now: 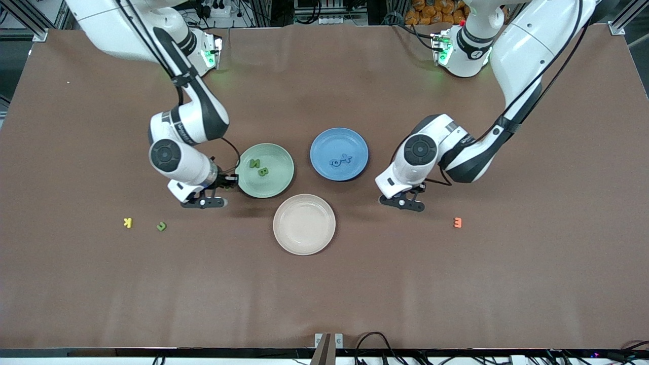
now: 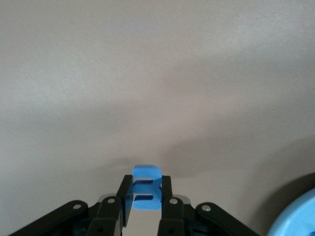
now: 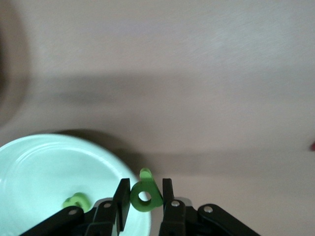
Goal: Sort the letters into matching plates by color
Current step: 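Open both grippers to release the letters onto the plates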
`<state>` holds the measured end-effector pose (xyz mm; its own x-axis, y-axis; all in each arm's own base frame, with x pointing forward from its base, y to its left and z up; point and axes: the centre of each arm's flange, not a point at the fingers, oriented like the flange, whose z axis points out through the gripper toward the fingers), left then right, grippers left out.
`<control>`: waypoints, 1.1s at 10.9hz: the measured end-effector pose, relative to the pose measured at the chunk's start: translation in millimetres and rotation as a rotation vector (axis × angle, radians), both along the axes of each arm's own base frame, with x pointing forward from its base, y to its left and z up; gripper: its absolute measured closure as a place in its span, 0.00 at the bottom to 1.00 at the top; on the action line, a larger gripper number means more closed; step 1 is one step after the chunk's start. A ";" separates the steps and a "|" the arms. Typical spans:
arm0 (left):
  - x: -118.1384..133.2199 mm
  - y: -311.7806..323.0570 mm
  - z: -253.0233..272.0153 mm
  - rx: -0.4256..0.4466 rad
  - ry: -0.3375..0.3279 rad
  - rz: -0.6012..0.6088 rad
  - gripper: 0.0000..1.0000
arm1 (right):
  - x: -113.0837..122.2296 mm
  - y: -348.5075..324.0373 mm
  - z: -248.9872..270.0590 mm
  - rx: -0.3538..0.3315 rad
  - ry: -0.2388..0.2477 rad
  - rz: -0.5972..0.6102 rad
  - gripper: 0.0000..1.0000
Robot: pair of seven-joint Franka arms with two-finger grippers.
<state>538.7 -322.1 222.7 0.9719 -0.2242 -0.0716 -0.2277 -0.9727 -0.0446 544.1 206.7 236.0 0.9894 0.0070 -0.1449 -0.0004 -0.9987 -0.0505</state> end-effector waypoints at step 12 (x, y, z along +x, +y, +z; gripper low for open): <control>-55.0 -73.8 -0.8 0.010 0.047 0.318 0.73 | -37.8 73.8 -3.7 -0.021 0.019 0.048 0.35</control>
